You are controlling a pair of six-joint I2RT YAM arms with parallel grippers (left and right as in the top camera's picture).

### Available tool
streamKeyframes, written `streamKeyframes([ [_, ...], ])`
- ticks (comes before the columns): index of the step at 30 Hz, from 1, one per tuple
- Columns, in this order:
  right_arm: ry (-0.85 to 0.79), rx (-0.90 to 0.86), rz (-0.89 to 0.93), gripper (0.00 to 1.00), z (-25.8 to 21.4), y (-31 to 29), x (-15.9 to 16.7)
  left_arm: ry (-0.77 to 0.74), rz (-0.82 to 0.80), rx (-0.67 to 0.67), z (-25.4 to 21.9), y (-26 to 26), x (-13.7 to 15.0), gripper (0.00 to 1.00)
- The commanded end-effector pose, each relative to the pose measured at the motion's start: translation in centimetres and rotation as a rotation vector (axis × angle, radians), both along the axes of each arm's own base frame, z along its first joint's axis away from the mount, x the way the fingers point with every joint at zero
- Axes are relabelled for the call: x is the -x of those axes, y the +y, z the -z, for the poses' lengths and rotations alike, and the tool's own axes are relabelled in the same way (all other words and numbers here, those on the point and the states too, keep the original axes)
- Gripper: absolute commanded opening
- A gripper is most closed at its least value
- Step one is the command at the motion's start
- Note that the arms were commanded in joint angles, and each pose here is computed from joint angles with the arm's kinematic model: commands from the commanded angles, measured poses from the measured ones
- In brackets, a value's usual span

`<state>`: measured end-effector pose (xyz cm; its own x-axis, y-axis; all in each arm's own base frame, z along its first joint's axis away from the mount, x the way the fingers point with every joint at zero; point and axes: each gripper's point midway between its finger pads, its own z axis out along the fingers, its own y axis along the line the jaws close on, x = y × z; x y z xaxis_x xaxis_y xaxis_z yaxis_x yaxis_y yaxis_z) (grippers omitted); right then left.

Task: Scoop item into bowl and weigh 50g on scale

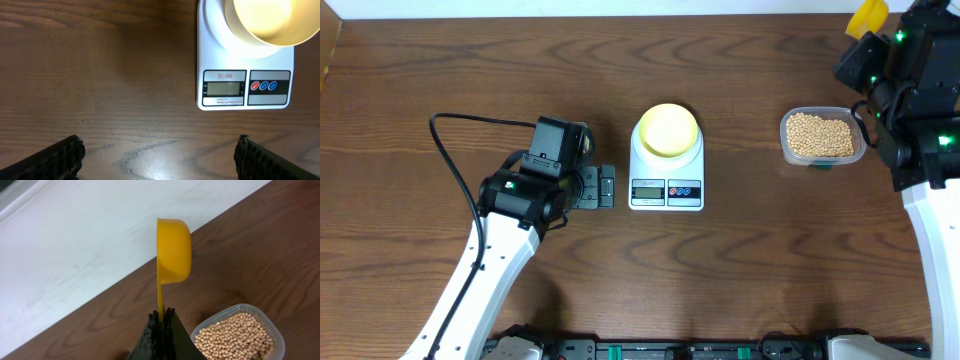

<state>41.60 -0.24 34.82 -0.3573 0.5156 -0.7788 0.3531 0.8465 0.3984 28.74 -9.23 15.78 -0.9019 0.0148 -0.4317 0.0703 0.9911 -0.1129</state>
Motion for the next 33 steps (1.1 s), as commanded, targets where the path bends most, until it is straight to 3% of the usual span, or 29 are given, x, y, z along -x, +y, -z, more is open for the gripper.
streamKeyframes([
  [1, -0.022, -0.037, 0.047, 0.01, -0.6, -0.54, -0.09, -0.006, 0.007, -0.02, -0.14, 0.33, -0.28, 0.98],
  [16, -0.021, -0.019, 0.052, 0.01, -0.63, -0.72, -0.06, -0.006, 0.007, -0.02, -0.14, 0.33, -0.28, 0.98],
  [28, 0.071, 0.37, -0.167, 0.01, -0.11, -0.74, 0.23, -0.006, 0.007, -0.02, -0.14, 0.33, -0.28, 0.98],
  [33, 0.077, 0.422, -0.196, 0.01, -0.18, -0.73, 0.19, -0.006, 0.007, -0.02, -0.14, 0.33, -0.28, 0.98],
])
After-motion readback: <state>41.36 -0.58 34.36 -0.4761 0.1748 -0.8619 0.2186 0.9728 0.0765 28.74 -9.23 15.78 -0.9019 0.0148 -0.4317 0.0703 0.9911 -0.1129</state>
